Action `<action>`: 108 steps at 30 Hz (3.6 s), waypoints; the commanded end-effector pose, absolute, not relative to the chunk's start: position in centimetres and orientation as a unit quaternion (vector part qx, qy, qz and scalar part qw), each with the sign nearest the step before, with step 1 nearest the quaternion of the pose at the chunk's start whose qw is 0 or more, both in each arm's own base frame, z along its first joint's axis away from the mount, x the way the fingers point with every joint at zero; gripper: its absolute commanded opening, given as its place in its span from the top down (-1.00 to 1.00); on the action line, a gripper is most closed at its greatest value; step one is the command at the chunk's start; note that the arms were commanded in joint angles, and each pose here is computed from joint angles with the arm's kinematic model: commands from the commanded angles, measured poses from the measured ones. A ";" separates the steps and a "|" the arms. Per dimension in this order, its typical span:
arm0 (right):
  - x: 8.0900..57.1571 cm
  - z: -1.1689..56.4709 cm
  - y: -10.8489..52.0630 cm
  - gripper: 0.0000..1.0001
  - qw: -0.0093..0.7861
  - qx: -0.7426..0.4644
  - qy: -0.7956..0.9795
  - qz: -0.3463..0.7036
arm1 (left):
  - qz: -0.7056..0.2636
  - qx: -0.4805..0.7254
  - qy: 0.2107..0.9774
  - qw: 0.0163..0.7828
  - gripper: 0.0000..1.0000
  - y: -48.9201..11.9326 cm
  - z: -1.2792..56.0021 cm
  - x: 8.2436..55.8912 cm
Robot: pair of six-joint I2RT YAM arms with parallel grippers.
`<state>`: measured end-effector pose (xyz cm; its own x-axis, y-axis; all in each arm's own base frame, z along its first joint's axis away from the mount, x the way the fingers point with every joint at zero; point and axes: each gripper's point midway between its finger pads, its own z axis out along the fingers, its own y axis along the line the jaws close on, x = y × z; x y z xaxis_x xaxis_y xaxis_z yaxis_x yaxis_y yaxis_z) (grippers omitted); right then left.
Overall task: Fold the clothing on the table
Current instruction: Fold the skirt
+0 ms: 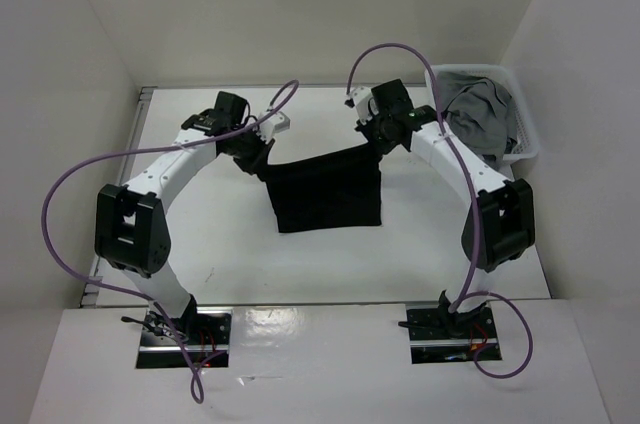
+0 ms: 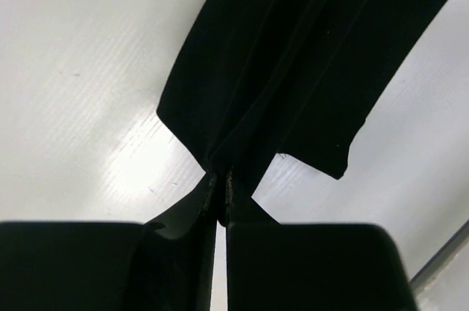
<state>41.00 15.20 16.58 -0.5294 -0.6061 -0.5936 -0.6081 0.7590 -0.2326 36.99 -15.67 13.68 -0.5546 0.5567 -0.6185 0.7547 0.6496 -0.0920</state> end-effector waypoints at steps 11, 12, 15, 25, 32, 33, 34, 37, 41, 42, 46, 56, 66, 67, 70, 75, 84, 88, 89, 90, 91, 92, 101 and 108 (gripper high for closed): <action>36.1 14.3 15.0 0.82 0.263 -0.407 0.875 0.005 | -0.220 0.414 0.848 0.247 0.04 -16.3 14.0 32.7; 36.1 14.3 15.0 0.82 0.263 -0.407 0.875 0.005 | -0.221 0.414 0.849 0.243 0.04 -16.2 14.0 32.5; 34.7 13.8 15.3 0.68 0.239 -0.429 0.871 0.019 | -0.223 0.416 0.850 0.233 0.02 -16.4 13.6 31.9; 30.5 12.3 16.6 0.21 0.167 -0.496 0.851 0.045 | -0.226 0.410 0.855 0.221 0.20 -16.2 12.8 31.1; 26.0 8.9 15.9 0.08 0.047 -0.545 0.835 0.053 | -0.227 0.410 0.857 0.216 0.25 -16.1 12.5 30.6; 25.5 8.7 15.7 0.08 0.031 -0.545 0.836 0.058 | -0.229 0.405 0.860 0.209 0.25 -16.0 12.2 30.3; 25.2 8.1 15.5 0.08 0.020 -0.548 0.834 0.058 | -0.229 0.405 0.860 0.209 0.25 -16.0 12.2 30.3; 23.7 7.2 15.3 0.08 -0.013 -0.550 0.832 0.068 | -0.232 0.398 0.865 0.198 0.28 -15.9 11.5 29.7; 21.7 6.5 15.0 0.06 -0.057 -0.561 0.821 0.087 | -0.232 0.395 0.866 0.202 0.33 -15.8 11.6 29.3; 21.7 6.3 15.0 0.03 -0.061 -0.560 0.821 0.087 | -0.231 0.396 0.864 0.207 0.33 -15.7 11.7 29.2; 20.6 6.0 14.5 0.01 -0.082 -0.562 0.819 0.087 | -0.232 0.371 0.870 0.227 0.38 -14.6 12.7 29.2; 25.5 11.9 18.9 -0.45 0.041 -0.568 0.817 0.091 | -0.189 0.289 0.885 0.311 0.28 -10.0 16.7 30.2; 32.2 11.1 28.8 -0.98 0.154 -0.541 0.814 0.143 | -0.078 0.090 0.907 0.404 -0.99 0.4 19.2 29.8; 32.4 10.8 29.4 -0.98 0.151 -0.542 0.813 0.151 | -0.071 0.082 0.908 0.405 -0.99 0.9 19.4 29.6; 32.5 9.8 31.4 -0.98 0.144 -0.554 0.802 0.171 | -0.053 0.058 0.906 0.415 -0.99 2.6 19.8 29.1; 34.1 9.0 33.2 -0.98 0.152 -0.563 0.792 0.181 | -0.052 0.041 0.903 0.425 -0.99 3.5 20.0 28.9; 33.9 8.0 33.9 -0.98 0.135 -0.570 0.786 0.199 | -0.064 0.039 0.906 0.416 -0.99 3.8 19.4 29.1; 33.3 7.4 33.9 -0.98 0.120 -0.569 0.787 0.208 | -0.068 0.044 0.907 0.413 -0.99 3.7 19.1 29.2; 33.0 6.9 33.8 -0.98 0.110 -0.572 0.784 0.213 | -0.068 0.044 0.907 0.413 -0.99 3.7 19.1 29.2; 32.8 7.0 34.0 -0.98 0.109 -0.572 0.782 0.221 | -0.075 0.044 0.910 0.406 -0.99 3.5 18.8 29.1; 32.4 6.6 33.9 -0.98 0.098 -0.576 0.780 0.225 | -0.074 0.048 0.910 0.406 -0.99 3.5 18.8 29.1; 32.2 6.5 34.0 -0.98 0.093 -0.578 0.777 0.230 | -0.074 0.048 0.910 0.406 -0.99 3.5 18.8 29.1; 29.9 6.8 33.9 -0.98 0.055 -0.595 0.758 0.261 | -0.082 0.055 0.909 0.404 -0.99 3.3 18.6 29.2; 28.2 7.6 33.7 -0.98 0.040 -0.606 0.749 0.266 | -0.087 0.056 0.910 0.401 -0.99 3.1 18.5 29.1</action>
